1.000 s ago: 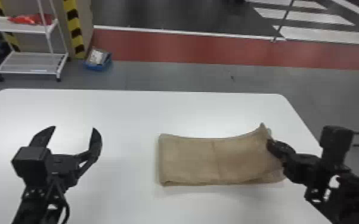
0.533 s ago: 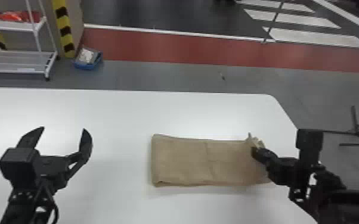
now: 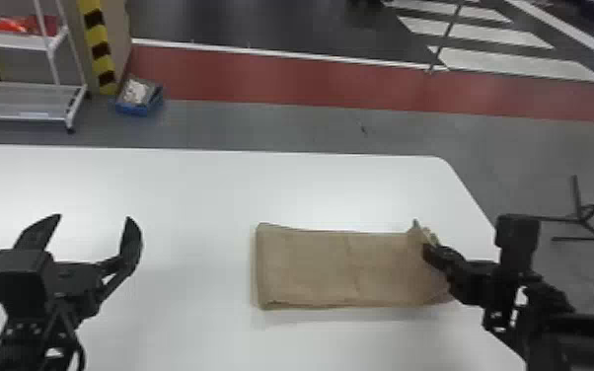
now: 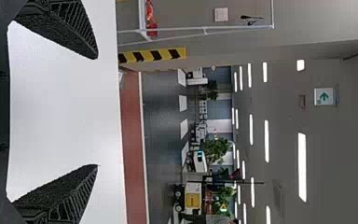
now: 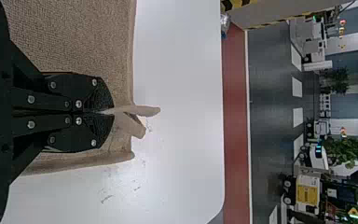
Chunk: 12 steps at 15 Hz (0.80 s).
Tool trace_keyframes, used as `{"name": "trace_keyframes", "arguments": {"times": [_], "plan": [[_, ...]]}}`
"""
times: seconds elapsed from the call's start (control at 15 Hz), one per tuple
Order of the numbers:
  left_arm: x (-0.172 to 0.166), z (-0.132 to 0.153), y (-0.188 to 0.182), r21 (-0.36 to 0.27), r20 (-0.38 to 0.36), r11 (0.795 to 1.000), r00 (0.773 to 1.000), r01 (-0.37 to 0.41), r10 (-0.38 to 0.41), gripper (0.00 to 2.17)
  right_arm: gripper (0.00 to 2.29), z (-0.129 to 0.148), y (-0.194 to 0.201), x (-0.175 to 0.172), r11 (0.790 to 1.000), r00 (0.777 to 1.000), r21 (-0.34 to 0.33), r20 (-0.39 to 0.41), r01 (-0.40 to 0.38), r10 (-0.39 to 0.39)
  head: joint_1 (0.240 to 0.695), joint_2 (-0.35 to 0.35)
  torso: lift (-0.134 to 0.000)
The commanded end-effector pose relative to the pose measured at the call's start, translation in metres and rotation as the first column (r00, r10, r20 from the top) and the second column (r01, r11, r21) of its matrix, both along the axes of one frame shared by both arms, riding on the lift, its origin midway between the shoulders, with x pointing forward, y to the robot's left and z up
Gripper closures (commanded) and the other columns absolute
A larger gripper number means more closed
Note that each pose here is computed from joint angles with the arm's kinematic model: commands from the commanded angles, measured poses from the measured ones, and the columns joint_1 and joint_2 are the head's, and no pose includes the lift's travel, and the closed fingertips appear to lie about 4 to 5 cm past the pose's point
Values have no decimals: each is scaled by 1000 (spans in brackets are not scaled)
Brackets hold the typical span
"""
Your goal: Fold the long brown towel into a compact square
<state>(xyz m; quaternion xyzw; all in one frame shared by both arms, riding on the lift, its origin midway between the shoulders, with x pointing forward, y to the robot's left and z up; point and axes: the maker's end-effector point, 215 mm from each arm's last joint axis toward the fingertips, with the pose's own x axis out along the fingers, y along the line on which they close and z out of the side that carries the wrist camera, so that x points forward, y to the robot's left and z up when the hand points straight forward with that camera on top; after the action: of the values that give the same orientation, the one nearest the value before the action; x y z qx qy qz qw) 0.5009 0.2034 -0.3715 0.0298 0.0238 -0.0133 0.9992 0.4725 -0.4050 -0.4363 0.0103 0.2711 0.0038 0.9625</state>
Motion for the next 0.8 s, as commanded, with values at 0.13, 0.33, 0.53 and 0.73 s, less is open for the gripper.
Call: {"name": "trace_keyframes", "arguments": {"times": [0.13,0.33,0.53,0.73], "plan": [[2,-4,4,6,-5,1000,1000,-7,7,39,1180,33,2,8,999,994,9,106,-30,29,695,-225,-115],[1,-5,13,7,-6,1000,1000,-25,25,39,1180,52,-30,1,1000,988,10,156,9,-10,695,-219,-115],[0,-5,11,7,-8,1000,1000,-17,17,39,1180,6,-32,2,999,998,-50,68,-13,17,695,-245,-115],[1,-5,11,7,-7,1000,1000,-16,16,39,1177,-13,-41,10,996,999,-84,41,-8,11,695,-252,-115]]}}
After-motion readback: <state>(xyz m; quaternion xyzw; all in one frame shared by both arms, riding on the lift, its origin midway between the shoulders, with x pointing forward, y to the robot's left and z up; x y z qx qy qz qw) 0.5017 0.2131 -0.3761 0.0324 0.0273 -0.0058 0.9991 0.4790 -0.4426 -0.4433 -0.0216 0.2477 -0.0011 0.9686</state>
